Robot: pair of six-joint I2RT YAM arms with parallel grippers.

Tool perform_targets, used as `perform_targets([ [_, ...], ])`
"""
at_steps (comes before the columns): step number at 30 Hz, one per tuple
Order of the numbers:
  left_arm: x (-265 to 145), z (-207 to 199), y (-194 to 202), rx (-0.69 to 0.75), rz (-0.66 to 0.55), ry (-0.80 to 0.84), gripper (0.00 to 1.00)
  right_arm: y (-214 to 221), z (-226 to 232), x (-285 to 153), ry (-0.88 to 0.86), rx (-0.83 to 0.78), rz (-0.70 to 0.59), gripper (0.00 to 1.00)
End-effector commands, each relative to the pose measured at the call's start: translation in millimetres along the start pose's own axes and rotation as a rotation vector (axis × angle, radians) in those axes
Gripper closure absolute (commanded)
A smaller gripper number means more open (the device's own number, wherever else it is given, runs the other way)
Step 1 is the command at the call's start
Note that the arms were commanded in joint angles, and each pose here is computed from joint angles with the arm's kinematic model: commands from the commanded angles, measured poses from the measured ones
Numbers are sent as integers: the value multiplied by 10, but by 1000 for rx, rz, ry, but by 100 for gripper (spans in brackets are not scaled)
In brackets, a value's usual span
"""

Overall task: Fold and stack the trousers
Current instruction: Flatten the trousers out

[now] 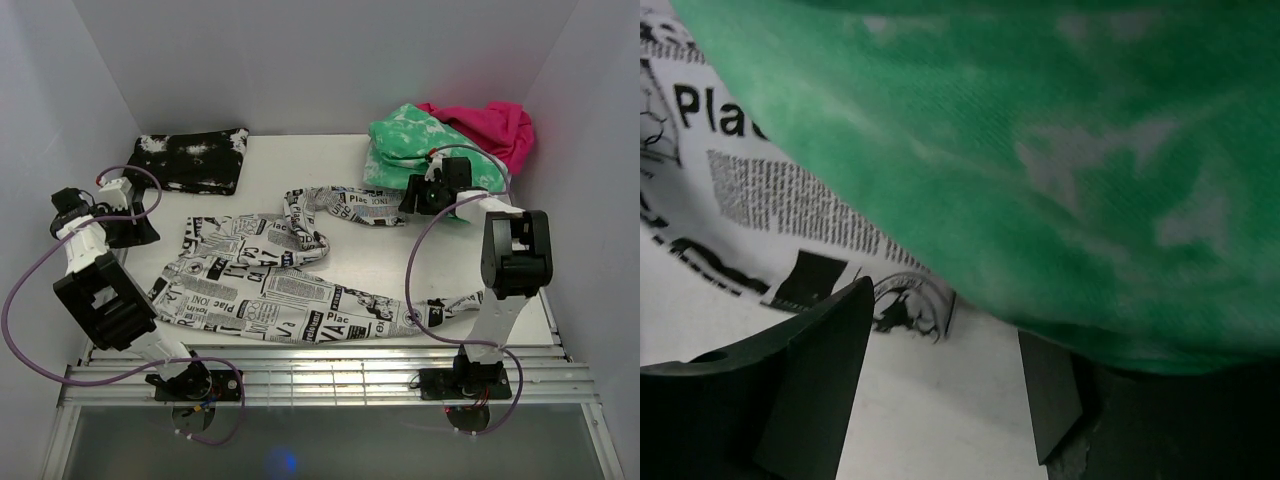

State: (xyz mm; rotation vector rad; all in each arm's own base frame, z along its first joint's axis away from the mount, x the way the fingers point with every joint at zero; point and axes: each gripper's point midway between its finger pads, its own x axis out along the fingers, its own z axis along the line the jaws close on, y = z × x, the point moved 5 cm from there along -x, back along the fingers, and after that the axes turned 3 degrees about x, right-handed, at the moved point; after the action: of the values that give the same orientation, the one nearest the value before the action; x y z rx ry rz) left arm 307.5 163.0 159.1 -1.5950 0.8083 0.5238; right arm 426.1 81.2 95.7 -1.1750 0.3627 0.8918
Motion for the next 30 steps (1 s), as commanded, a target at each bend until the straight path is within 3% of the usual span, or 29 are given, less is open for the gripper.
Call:
perform_targets([
  [1, -39, -39, -104, 19, -40, 12, 28, -356, -299, 151, 102, -89, -60, 34],
  [8, -17, -52, -90, 6, -39, 27, 28, -809, -717, 239, 186, -161, -141, 34],
  [12, -20, -34, -93, 15, -30, 21, 28, -1009, -718, 237, 135, -226, -160, 33],
  [15, -17, -30, -96, 18, -30, 23, 28, -805, -512, 165, 12, -196, -84, 28],
  [17, 15, -25, -86, 5, -26, 34, 28, -766, -312, -9, -43, -137, -145, 28],
  [20, 49, -28, -72, -12, -23, 48, 29, -555, -164, -27, -94, -53, -121, 30],
  [30, 2, -78, -48, -8, -23, 44, 29, -98, 63, 300, -37, 62, -74, 29],
])
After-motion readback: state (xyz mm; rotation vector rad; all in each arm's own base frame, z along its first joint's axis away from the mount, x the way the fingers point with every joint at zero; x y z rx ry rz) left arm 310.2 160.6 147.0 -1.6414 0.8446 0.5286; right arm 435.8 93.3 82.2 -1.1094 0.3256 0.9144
